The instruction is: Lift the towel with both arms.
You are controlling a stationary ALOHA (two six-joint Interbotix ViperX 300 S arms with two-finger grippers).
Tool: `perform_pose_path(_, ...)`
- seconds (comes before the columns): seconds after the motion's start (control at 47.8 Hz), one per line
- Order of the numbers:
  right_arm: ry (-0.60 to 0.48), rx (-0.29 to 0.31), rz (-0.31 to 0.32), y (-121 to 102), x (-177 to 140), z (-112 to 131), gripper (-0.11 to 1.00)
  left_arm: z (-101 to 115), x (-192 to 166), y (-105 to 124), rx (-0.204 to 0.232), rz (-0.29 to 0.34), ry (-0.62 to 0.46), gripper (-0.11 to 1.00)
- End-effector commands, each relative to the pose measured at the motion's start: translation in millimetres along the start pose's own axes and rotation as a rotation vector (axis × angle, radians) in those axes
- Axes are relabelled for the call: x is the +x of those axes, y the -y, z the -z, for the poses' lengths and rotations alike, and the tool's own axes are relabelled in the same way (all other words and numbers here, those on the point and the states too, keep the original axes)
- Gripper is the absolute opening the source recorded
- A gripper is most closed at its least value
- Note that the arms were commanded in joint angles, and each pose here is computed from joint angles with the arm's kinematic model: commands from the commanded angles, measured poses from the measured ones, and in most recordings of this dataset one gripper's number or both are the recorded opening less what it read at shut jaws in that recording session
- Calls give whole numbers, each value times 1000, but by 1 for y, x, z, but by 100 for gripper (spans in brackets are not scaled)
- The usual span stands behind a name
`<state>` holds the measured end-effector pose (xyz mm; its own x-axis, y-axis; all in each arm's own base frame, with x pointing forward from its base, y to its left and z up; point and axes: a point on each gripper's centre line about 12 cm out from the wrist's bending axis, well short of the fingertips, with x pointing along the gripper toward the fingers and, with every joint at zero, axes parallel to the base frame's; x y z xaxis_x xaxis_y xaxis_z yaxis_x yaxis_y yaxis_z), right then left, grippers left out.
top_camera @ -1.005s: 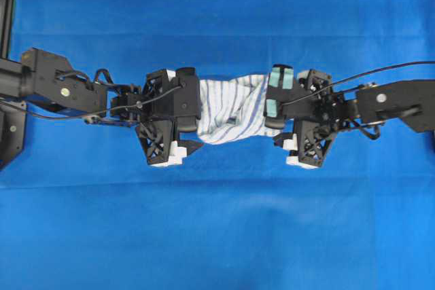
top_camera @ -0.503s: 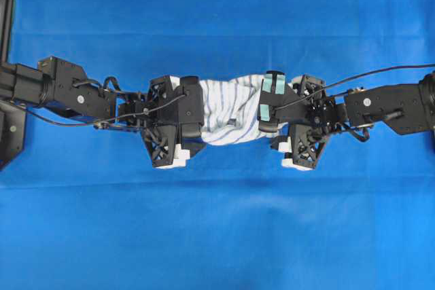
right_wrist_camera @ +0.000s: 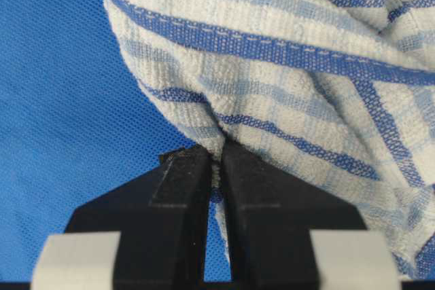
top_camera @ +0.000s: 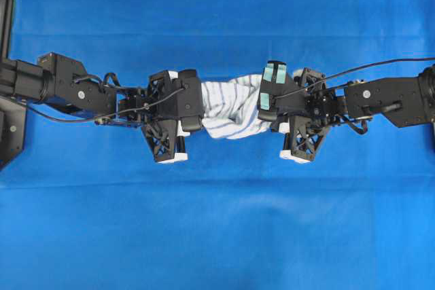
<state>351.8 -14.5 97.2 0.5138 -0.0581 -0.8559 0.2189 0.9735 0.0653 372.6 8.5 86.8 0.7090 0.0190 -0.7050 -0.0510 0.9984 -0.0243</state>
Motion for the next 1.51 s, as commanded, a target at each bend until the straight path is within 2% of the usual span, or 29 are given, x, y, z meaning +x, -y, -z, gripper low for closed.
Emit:
perform_pose_path(0.0, 32, 3, -4, 0, -4, -10, 7, -12, -6, -1, -5, -2, 34, 6)
perform_pose_path(0.147, 44, 4, -6, 0, -7, -13, 7, -20, -12, -1, -5, -1, 41, 6)
perform_pose_path(0.272, 96, 8, -15, -3, -24, -28, 7, -42, -31, 1, -6, 3, 69, 6)
perform_pose_path(0.419, 165, 8, -20, -8, -59, -52, 7, -69, -63, 4, 0, 11, 106, 6)
perform_pose_path(0.859, 325, 11, -5, -10, -161, -110, 7, -125, -156, 6, 10, 21, 243, 6)
perform_pose_path(1.089, 396, -29, 14, -10, -208, -134, 7, -157, -196, 8, 16, 25, 308, 6)
perform_pose_path(1.487, 543, -73, 24, -12, -287, -174, 7, -201, -250, 6, 23, 18, 346, 6)
